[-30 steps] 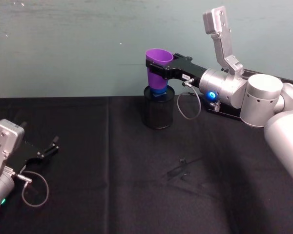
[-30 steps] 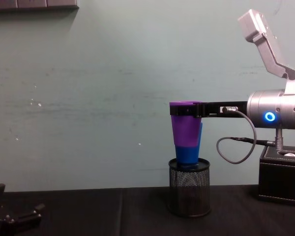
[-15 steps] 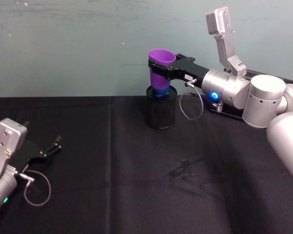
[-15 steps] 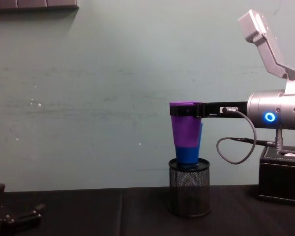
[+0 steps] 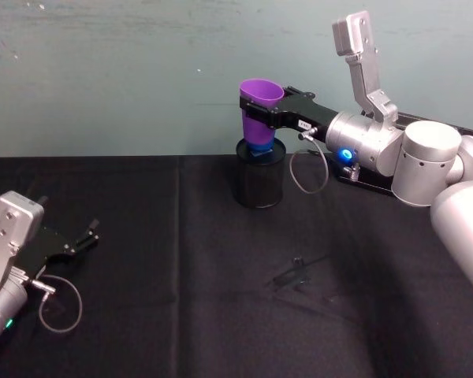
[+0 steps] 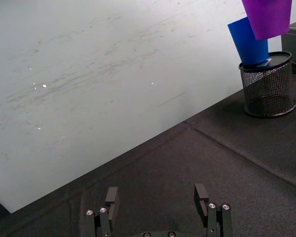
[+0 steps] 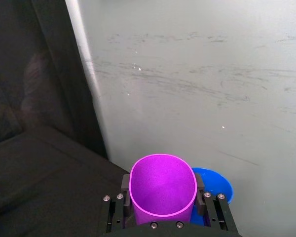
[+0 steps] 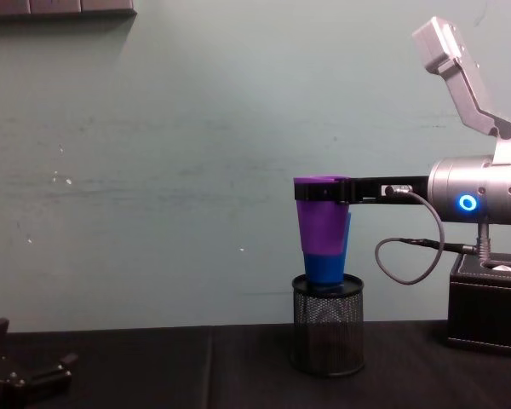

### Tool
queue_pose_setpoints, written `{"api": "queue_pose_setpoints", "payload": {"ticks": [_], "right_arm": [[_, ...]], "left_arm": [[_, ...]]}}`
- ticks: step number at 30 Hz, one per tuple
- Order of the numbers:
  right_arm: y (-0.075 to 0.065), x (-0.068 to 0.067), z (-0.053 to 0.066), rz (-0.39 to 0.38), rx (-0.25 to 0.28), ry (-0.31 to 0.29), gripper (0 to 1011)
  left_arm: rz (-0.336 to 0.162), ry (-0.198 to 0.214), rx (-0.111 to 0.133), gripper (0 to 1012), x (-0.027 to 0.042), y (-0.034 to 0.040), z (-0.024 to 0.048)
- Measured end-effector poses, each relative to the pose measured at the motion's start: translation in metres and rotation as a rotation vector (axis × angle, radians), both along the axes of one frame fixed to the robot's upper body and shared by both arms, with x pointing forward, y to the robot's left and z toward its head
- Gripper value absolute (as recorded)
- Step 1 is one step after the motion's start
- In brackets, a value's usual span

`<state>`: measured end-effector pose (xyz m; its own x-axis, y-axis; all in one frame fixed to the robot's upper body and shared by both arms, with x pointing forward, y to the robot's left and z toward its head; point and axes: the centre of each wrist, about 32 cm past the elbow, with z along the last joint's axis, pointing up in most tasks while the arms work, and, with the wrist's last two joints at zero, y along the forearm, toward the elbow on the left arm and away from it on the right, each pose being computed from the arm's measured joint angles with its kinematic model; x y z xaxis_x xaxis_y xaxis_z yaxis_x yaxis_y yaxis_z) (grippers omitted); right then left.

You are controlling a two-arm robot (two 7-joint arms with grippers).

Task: Pick up one cup with a gripper and tap it against the other cup.

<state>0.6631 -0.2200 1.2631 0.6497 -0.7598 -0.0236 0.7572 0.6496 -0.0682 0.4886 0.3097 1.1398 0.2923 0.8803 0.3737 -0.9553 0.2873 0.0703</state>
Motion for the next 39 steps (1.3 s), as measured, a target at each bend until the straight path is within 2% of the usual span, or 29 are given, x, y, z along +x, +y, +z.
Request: {"api": "queue_pose_setpoints", "payload": {"ticks": [39], "right_arm": [[0.0000, 0.0000, 0.0000, 0.000, 0.000, 0.000, 715]], "left_arm": [[0.000, 0.000, 0.000, 1000, 0.0000, 0.0000, 0.0000]]}}
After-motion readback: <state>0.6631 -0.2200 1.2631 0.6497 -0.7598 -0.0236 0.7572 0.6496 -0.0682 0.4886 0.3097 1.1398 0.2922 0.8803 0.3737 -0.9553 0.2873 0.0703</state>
